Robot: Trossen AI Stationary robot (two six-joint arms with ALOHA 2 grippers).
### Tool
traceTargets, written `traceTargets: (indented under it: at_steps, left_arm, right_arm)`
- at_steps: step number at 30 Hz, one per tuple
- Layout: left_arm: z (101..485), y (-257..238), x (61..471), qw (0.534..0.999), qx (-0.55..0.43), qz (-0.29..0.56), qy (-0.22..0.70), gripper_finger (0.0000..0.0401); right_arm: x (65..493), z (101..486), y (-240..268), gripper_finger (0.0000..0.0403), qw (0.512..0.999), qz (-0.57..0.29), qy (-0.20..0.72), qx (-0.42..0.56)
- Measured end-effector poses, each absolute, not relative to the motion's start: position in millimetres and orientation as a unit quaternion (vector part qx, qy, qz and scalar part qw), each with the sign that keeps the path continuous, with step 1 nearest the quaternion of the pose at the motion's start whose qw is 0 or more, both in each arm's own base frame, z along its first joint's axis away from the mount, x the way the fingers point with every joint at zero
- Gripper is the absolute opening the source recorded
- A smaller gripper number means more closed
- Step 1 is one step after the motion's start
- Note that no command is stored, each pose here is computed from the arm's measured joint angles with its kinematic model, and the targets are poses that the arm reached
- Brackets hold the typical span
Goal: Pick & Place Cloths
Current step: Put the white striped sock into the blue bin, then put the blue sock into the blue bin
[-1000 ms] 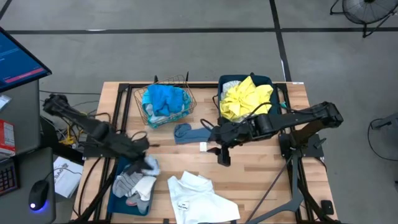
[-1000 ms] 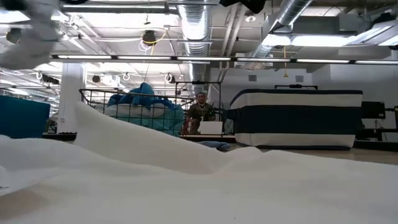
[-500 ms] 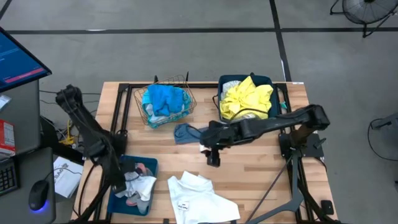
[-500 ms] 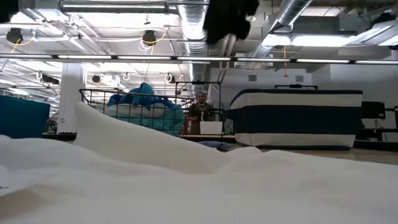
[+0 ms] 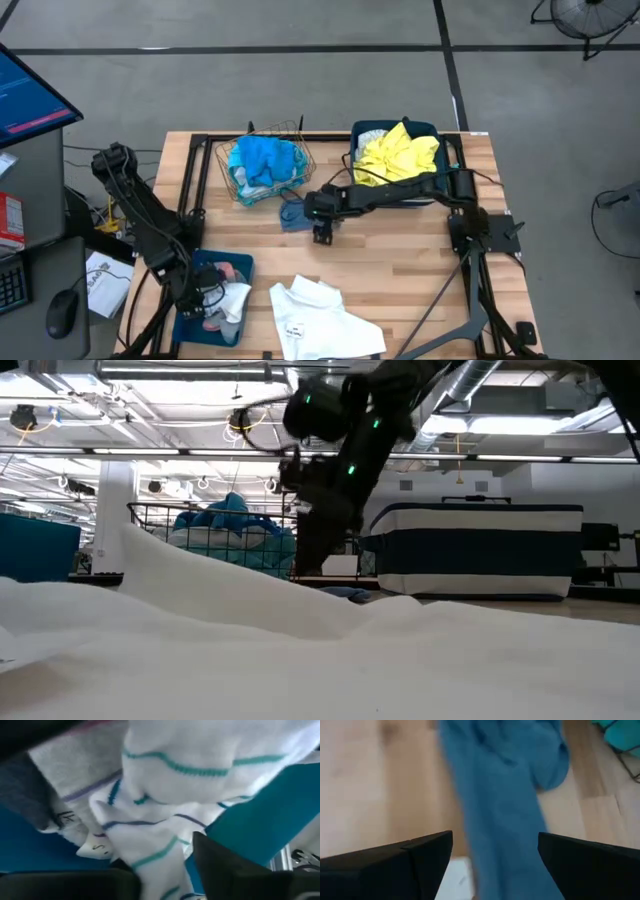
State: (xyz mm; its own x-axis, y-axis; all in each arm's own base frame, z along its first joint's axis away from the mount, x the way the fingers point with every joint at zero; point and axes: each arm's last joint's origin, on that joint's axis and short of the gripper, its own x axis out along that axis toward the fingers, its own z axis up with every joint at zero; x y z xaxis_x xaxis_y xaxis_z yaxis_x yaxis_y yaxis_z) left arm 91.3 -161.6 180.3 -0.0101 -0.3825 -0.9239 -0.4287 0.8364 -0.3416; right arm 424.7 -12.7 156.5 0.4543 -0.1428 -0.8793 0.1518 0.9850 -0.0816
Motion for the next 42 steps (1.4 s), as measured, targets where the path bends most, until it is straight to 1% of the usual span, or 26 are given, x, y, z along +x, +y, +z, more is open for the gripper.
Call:
traceTargets:
  at_steps: [6,9,10,12,14,16,17,18,21,23,28,31,33,36,39,42]
  left_arm:
    - [181,-163,92,0.638,-0.300,0.018,0.709,0.0205]
    - [181,-163,93,0.634,-0.312,0.030,0.707,0.0240]
    - [181,-162,94,0.631,-0.319,0.037,0.706,0.0247]
    - [182,-163,94,0.628,-0.327,0.041,0.705,0.0256]
    - [184,-162,94,0.628,-0.333,0.037,0.703,0.0258]
    - [188,-162,94,0.633,-0.343,0.027,0.694,0.0255]
    - [191,-161,94,0.637,-0.352,0.025,0.685,0.0252]
    - [194,-159,93,0.645,-0.363,0.024,0.673,0.0248]
    - [207,-152,92,0.675,-0.394,0.014,0.623,0.0234]
    - [216,-146,91,0.698,-0.416,0.002,0.582,0.0224]
    - [243,-129,91,0.772,-0.466,-0.027,0.431,0.0213]
    - [256,-119,89,0.814,-0.466,-0.035,0.344,0.0212]
    - [263,-113,89,0.842,-0.453,-0.030,0.291,0.0212]
    - [268,-105,90,0.883,-0.416,0.001,0.217,0.0212]
    - [271,-100,93,0.915,-0.363,0.023,0.177,0.0216]
    - [272,-97,100,0.937,-0.311,0.054,0.148,0.0227]
  right_arm:
    - [430,129,-34,0.0295,0.841,-0.105,0.530,0.019]
    - [430,123,-33,0.0277,0.836,-0.092,0.541,0.019]
    - [430,123,-31,0.0261,0.835,-0.087,0.543,0.020]
    - [430,122,-25,0.0211,0.833,-0.080,0.547,0.018]
    - [430,123,-17,0.0137,0.834,-0.071,0.547,0.015]
    - [426,129,-13,0.0052,0.832,-0.063,0.551,0.026]
    - [425,132,-12,0.0028,0.831,-0.059,0.552,0.033]
    - [424,134,-10,0.0019,0.832,-0.058,0.550,0.041]
    - [421,149,-6,0.0018,0.837,-0.066,0.540,0.060]
    - [417,166,-1,0.0007,0.844,-0.064,0.530,0.061]
    - [408,210,19,0.0004,0.873,-0.051,0.481,0.069]
    - [400,238,27,0.0003,0.892,-0.049,0.443,0.076]
    - [394,254,32,0.0002,0.903,-0.055,0.420,0.072]
    - [386,272,41,0.0001,0.914,-0.061,0.395,0.068]
    - [380,287,49,0.0001,0.926,-0.055,0.368,0.067]
    - [377,299,55,0.0001,0.937,-0.044,0.339,0.069]
